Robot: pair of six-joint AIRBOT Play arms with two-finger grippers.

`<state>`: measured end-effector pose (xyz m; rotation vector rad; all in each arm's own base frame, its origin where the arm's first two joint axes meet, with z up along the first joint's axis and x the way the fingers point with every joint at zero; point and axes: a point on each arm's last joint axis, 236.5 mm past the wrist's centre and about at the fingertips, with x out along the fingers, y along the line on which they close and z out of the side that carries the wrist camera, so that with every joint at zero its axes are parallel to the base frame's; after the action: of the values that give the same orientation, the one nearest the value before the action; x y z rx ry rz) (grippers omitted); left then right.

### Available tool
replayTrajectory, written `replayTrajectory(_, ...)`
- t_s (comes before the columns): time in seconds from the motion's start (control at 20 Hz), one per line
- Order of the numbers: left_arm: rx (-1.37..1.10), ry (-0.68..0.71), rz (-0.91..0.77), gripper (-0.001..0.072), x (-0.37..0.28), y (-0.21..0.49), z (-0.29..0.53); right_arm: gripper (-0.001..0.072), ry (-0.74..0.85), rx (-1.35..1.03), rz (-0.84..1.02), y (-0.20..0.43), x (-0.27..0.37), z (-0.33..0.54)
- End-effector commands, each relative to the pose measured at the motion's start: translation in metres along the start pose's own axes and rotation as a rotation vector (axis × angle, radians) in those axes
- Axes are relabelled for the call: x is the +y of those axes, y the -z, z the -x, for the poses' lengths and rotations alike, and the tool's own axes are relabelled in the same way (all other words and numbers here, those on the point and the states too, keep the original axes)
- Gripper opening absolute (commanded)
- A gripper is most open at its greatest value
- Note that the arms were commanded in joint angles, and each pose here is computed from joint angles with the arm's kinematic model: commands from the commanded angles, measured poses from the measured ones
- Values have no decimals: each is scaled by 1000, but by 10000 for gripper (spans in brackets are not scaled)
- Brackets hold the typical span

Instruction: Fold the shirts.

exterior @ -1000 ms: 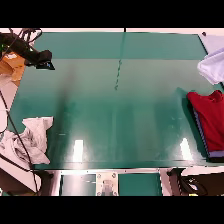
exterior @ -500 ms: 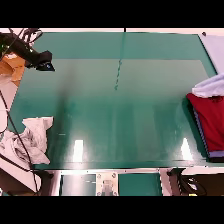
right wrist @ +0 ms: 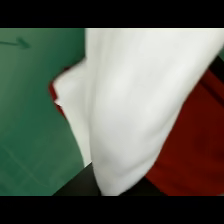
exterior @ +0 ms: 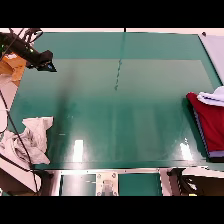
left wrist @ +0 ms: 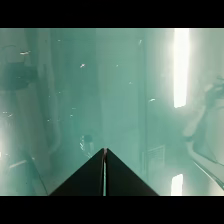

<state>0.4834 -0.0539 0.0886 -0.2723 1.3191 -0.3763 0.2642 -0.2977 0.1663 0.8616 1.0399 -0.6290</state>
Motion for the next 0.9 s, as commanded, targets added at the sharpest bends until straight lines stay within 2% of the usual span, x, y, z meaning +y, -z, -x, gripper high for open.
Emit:
replayTrajectory(0.0, 0, 5, 2, 24, -1, 0, 0, 11, 169, 115, -94, 32, -46, -15)
replayTrajectory(0.15, -1, 11, 1, 24, -3, 0, 0, 11, 240, 268, -143, 68, -73, -50)
replayTrajectory(0.3, -5, 50, -3, 23, -12, -1, 1, 25, 437, 428, -228, 115, -123, -70)
replayTrajectory(0.35, -6, 61, -4, 24, -15, -1, 1, 203, 471, 471, -231, 128, -132, -76)
replayTrajectory(0.4, -8, 69, -5, 24, -16, -2, 1, 535, 480, 513, -235, 139, -136, -82)
replayTrajectory(0.45, -11, 71, -5, 24, -17, -2, 1, 643, 480, 539, -236, 144, -137, -87)
replayTrajectory(0.5, -16, 71, -5, 24, -17, -4, 1, 643, 464, 557, -239, 146, -133, -91)
replayTrajectory(0.65, -54, 71, -4, 23, -17, -12, 1, 629, 349, 550, -285, 138, -101, -91)
replayTrajectory(0.7, -74, 71, -4, 22, -18, -17, 1, 513, 292, 515, -280, 127, -82, -90)
replayTrajectory(0.75, -88, 77, -7, 22, -21, -21, 1, 125, 232, 480, -245, 115, -61, -88)
replayTrajectory(0.8, -89, 78, -12, 22, -23, -21, 0, 9, 175, 430, -186, 101, -36, -85)
replayTrajectory(0.85, -77, 81, -25, 21, -30, -19, -3, 11, 133, 378, -112, 89, -11, -84)
